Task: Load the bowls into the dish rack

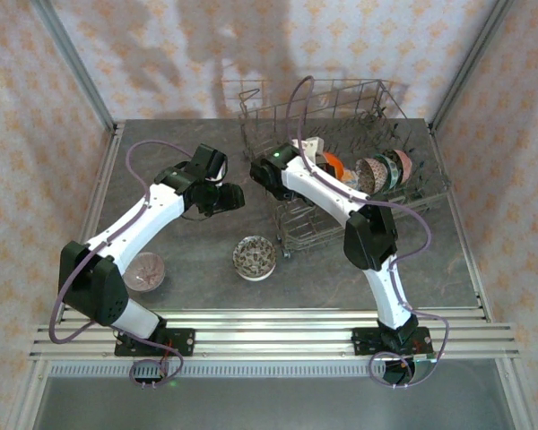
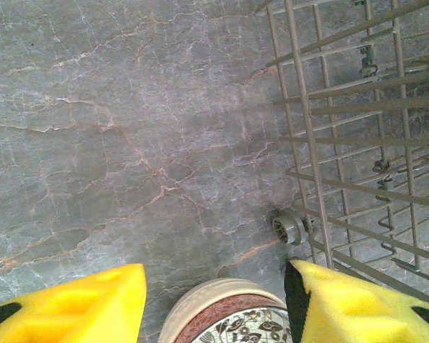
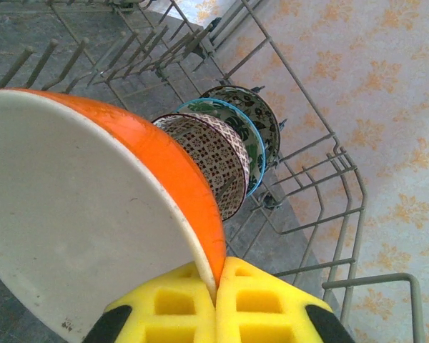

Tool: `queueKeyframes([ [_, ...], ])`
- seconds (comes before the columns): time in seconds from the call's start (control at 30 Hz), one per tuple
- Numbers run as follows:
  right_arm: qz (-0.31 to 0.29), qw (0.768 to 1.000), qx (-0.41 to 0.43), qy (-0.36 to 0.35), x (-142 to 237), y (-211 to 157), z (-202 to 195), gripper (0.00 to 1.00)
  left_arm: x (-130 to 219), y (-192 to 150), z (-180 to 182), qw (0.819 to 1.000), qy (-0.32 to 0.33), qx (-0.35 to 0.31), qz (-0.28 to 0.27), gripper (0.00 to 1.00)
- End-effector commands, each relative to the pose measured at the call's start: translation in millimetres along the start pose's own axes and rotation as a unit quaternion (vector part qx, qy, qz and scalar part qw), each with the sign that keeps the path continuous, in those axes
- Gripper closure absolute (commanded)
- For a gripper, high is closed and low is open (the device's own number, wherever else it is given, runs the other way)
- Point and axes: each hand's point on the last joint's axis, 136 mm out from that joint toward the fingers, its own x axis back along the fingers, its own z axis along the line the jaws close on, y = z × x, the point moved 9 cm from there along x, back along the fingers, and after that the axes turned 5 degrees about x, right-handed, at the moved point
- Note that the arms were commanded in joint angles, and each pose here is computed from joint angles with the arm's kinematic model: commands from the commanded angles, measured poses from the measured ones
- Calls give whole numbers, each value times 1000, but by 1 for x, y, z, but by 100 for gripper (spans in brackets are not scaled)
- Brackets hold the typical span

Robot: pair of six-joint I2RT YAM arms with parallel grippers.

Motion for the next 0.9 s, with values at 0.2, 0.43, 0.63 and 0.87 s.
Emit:
queueKeyframes([
  [0.2, -10, 993, 107, -55, -2, -18, 0, 95, 3, 0, 6, 1000, 8, -3, -12, 45],
  [0.43, -3, 993, 111, -44, 3, -21, 1, 88, 4, 1, 7, 1000, 9, 2, -18, 45],
  [0.63, 9, 993, 117, -8, 6, -21, 5, 67, 2, 2, 7, 1000, 9, 5, -18, 45],
  [0.87, 16, 992, 124, 22, 7, -22, 5, 57, 0, 3, 7, 1000, 12, 10, -18, 45],
])
